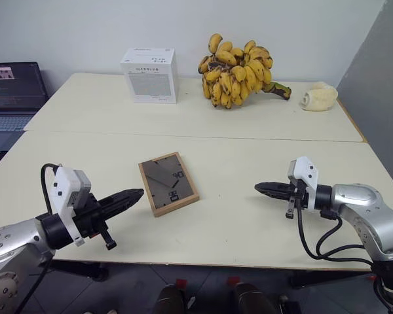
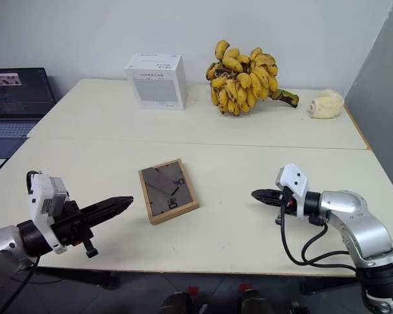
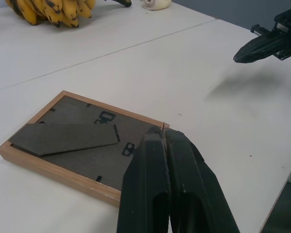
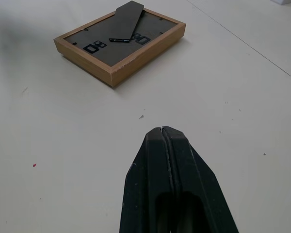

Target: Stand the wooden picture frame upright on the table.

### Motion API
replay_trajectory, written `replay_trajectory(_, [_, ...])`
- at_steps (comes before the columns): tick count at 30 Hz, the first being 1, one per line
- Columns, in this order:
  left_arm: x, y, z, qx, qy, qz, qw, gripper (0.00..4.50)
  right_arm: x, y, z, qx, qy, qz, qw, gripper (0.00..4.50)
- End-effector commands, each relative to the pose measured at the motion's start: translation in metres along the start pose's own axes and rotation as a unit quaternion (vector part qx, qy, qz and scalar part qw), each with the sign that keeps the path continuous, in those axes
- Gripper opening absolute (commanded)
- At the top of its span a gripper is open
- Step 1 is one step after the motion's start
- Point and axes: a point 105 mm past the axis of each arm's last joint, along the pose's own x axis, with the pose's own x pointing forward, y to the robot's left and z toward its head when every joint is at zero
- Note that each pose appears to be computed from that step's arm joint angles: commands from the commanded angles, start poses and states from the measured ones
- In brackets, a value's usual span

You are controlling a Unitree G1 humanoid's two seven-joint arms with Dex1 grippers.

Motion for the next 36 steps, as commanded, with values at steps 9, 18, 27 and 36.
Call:
replay_trajectory(9, [0.007,0.010,0.009,0.008,-0.021,0.035,0.999,0.03,0.001,-0.003,0.006,-0.010,-0.013,-0.020,1.000,0.00])
replay_trajectory(18, [0.004,0.009,0.006,-0.001,-0.022,0.042,0.999,0.03,0.003,-0.004,0.005,-0.007,-0.014,-0.025,1.000,0.00])
replay_trajectory(27, [0.001,0.014,0.004,-0.007,-0.025,0.073,0.997,0.03,0.007,-0.005,0.003,-0.004,-0.014,-0.024,1.000,0.00])
replay_trajectory(36, [-0.029,0.078,-0.029,-0.013,0.007,0.271,0.962,0.03,0.019,-0.017,-0.009,-0.017,0.002,-0.060,0.998,0.00])
